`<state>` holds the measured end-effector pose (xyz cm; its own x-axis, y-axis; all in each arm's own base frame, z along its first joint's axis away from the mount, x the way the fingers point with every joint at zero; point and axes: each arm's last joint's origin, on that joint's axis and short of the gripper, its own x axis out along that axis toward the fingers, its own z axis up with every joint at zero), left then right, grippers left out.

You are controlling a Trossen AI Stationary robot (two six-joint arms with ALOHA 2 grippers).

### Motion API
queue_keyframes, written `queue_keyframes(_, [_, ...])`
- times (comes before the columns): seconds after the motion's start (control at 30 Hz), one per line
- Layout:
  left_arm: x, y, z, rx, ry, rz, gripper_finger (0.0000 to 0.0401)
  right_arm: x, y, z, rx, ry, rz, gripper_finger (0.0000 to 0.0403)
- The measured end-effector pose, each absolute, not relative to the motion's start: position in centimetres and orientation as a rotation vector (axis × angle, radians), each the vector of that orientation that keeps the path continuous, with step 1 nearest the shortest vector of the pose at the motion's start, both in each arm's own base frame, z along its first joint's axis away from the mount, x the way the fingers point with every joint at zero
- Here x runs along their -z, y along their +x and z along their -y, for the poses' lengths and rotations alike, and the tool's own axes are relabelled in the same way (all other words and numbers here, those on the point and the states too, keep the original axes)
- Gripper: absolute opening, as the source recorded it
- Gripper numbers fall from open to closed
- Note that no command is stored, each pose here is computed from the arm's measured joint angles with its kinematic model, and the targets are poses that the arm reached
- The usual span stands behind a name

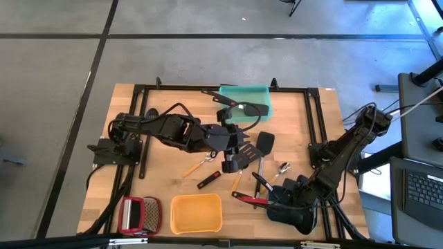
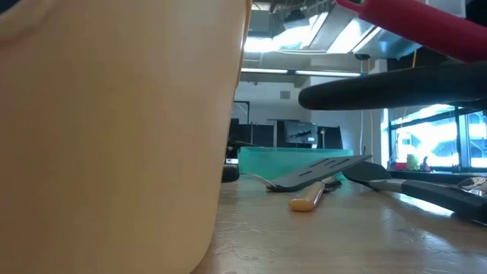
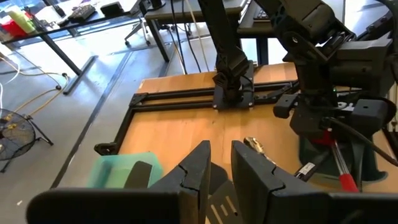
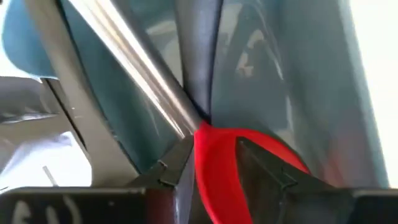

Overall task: Pick & Place Kitchen Items
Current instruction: Adjust the black serving spoon in the blue bin

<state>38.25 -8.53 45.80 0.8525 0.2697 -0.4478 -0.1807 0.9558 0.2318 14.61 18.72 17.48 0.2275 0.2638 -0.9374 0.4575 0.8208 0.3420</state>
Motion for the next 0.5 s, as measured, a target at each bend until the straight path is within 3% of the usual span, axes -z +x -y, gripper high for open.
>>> queue_keyframes(0.27, [-45.8, 38.3, 8.2, -0.246, 0.19, -0.501, 0.0057, -18.5, 13.5, -16.9, 0.219, 0.603, -1.428, 0.0119])
queue_keyframes(0.5, [-45.7, 38.4, 7.9, -0.252, 0.191, -0.508, 0.0058, -20.8, 13.2, -16.3, 0.083, 0.732, -1.435, 0.0119])
